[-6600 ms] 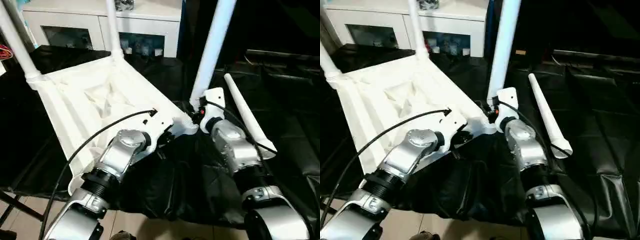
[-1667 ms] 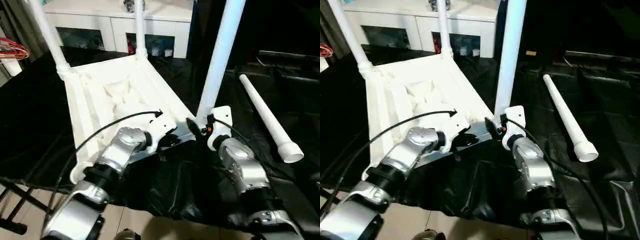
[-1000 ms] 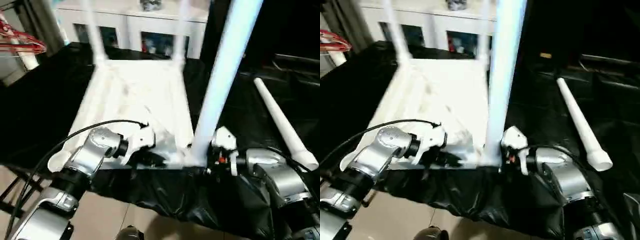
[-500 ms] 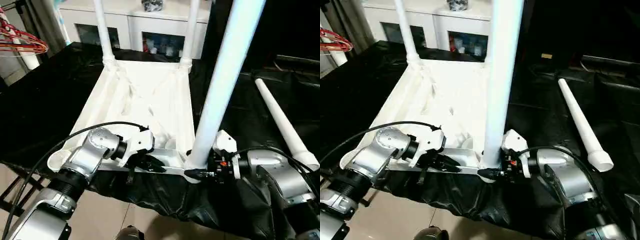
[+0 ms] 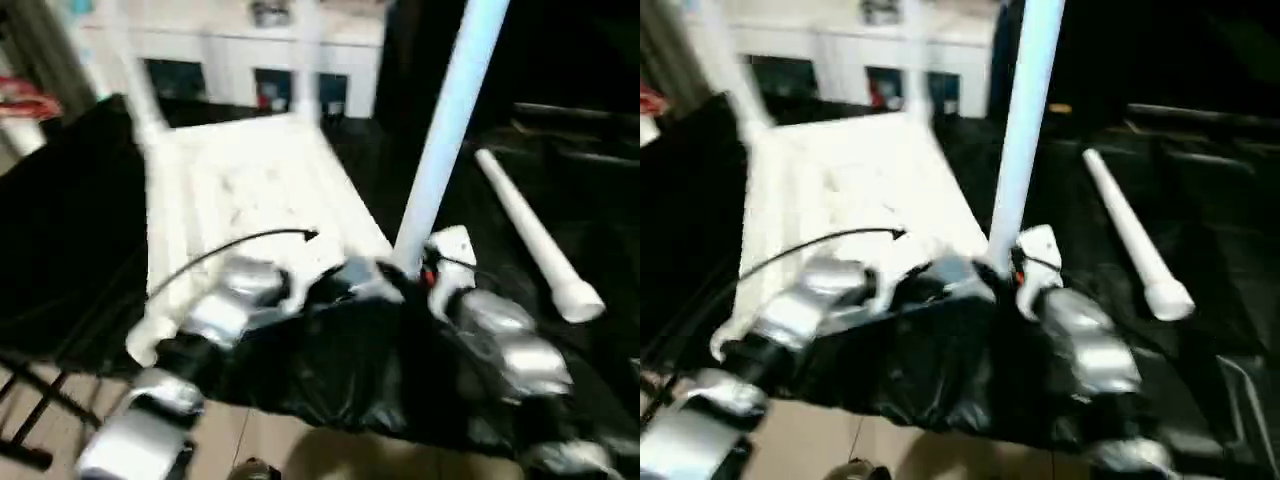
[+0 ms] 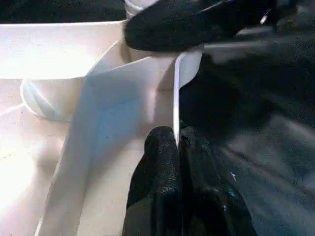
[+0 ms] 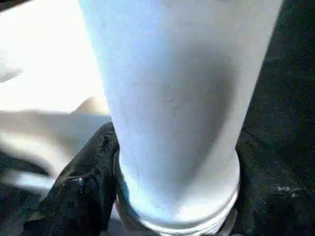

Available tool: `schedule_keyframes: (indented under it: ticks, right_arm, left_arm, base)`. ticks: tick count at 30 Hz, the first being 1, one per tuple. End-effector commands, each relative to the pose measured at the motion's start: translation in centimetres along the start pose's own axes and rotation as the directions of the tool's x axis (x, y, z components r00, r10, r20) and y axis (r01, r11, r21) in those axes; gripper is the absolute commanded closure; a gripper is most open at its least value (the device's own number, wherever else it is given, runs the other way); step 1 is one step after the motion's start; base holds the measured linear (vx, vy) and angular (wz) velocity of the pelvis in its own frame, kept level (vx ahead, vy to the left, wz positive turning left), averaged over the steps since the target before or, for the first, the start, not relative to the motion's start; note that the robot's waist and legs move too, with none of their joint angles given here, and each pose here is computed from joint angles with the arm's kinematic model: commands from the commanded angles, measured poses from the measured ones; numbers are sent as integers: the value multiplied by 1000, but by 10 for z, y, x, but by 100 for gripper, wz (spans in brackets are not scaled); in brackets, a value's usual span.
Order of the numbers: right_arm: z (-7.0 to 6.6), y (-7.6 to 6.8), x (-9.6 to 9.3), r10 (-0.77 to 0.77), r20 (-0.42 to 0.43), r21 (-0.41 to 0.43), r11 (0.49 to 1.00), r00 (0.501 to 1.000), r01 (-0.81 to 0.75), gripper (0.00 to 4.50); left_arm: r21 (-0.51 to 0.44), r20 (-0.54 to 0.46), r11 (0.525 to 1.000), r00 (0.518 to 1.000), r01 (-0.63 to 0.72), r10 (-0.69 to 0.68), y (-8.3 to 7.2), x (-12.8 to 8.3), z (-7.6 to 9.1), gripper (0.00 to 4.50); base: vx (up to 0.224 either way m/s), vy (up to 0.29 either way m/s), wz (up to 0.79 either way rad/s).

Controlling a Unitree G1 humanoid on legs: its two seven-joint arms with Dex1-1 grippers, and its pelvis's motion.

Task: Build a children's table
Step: Rotate leg to tighten

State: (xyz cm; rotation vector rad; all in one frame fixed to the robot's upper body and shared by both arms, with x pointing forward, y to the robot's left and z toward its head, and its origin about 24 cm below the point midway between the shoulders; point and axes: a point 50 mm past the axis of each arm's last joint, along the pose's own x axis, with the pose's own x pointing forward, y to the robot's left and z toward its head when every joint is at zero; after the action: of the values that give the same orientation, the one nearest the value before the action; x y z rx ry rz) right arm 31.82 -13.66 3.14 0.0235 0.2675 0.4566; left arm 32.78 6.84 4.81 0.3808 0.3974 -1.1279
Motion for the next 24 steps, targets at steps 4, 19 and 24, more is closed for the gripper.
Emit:
schedule_keyframes:
  ticks: [4,19,24]
  right_arm:
    - [-15,41,15,108,-51,0,994,993,-109,103]
    - [-3,18,-20,462,-91,-116,875,882,-471,48]
    - [-1,11,-38,583,-159,-141,785,797,-603,48]
  left_arm:
    - [83,92,997,996,1,-8,-8,15,34,450]
    - [158,95,954,957,257,-273,-16,-16,19,450]
    - [164,70,932,939,323,-338,-14,-27,14,450]
  base:
    - [0,0,0]
    - [0,0,0]
    - [0,0,0]
